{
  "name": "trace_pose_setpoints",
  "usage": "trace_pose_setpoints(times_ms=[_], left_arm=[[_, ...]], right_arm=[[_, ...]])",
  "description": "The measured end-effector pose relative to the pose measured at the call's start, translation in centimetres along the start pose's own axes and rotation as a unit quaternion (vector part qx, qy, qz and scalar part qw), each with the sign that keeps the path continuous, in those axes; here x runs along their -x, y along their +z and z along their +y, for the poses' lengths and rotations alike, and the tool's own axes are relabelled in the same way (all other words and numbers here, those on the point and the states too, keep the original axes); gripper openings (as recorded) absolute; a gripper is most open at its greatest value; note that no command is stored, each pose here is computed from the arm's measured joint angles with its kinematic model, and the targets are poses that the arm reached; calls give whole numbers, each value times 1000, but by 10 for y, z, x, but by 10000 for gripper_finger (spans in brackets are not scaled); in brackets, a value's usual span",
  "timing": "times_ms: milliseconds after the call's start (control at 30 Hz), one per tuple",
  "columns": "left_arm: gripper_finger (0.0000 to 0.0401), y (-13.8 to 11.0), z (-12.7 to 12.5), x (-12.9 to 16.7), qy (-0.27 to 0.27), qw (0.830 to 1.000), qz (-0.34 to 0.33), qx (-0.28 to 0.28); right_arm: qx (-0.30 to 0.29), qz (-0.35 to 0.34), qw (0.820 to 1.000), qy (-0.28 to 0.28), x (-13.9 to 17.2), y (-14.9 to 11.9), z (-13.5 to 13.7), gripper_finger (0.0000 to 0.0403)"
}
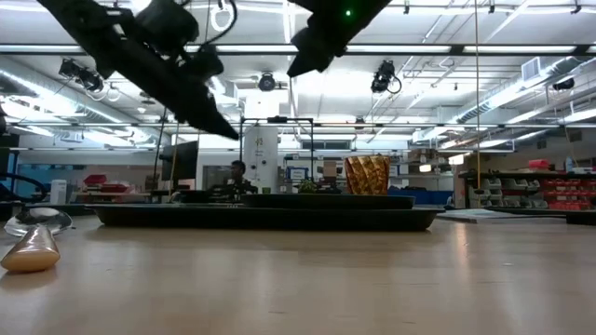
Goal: Pick and place plate/cup/fork/spoon on tray
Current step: Put the light brown spoon on the black tray on the left side of the orange fork
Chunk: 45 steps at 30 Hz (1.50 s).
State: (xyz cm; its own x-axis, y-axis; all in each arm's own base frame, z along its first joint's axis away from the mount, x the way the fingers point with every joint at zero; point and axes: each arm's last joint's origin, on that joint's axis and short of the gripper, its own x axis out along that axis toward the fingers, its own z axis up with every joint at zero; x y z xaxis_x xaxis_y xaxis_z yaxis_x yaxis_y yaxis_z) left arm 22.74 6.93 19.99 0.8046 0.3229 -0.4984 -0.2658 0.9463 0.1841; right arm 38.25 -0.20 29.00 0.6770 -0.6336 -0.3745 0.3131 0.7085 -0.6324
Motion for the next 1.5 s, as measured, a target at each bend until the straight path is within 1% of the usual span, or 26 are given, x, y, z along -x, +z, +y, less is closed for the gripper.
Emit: trace_pose_setpoints(times_ms=[67,133,200,267,300,367,400,467,533,600,667,800,900,1000,1067,1167,1233,1300,1400,1500], left_arm=[[50,4,-6,6,-54,998,-18,29],[50,6,-13,12,-117,991,-21,68],[50,8,-21,17,-186,975,-16,118],[50,8,-30,20,-248,954,6,170],[50,8,-35,22,-271,943,20,194],[50,8,-46,25,-293,927,44,229],[50,6,-53,26,-289,925,59,240],[50,4,-67,30,-259,928,76,255],[50,3,-79,34,-222,935,75,268],[50,2,-90,38,-189,936,73,287],[50,1,-99,43,-165,934,68,310],[47,-1,-114,53,-113,920,50,373],[39,-4,-122,60,-77,906,33,415],[27,-6,-130,64,-57,894,16,444],[18,-7,-135,65,-45,892,9,451],[8,0,-143,64,-38,889,1,456],[6,2,-148,62,-35,889,5,457],[6,5,-153,60,-33,884,8,466],[8,10,-159,55,-20,878,24,478],[8,16,-166,52,-6,876,47,479]], right_arm=[[26,-4,1000,-15,-3,1,-4,24],[45,-10,999,-29,-3,3,-6,24],[57,-23,997,-36,-2,7,-7,24],[68,-38,996,-42,0,11,-7,24],[74,-45,995,-41,0,12,-7,24],[82,-58,995,-27,1,14,-7,24],[84,-67,994,-11,0,14,-6,24],[84,-80,993,25,-3,12,-6,24],[81,-83,991,68,-7,8,-7,24],[61,-86,988,110,-12,3,-10,24],[31,-88,984,149,-17,-1,-14,24],[-8,-85,975,207,-27,-10,-23,22],[-12,-79,972,221,-33,-15,-30,14],[-8,-78,972,223,-39,-20,-38,7],[-5,-79,969,234,-42,-24,-43,4],[-11,-83,964,253,-47,-28,-50,4],[-15,-87,961,262,-49,-30,-54,5],[-16,-89,959,269,-50,-32,-55,4],[-8,-87,958,274,-50,-32,-54,3],[2,-88,956,280,-47,-31,-50,2]])
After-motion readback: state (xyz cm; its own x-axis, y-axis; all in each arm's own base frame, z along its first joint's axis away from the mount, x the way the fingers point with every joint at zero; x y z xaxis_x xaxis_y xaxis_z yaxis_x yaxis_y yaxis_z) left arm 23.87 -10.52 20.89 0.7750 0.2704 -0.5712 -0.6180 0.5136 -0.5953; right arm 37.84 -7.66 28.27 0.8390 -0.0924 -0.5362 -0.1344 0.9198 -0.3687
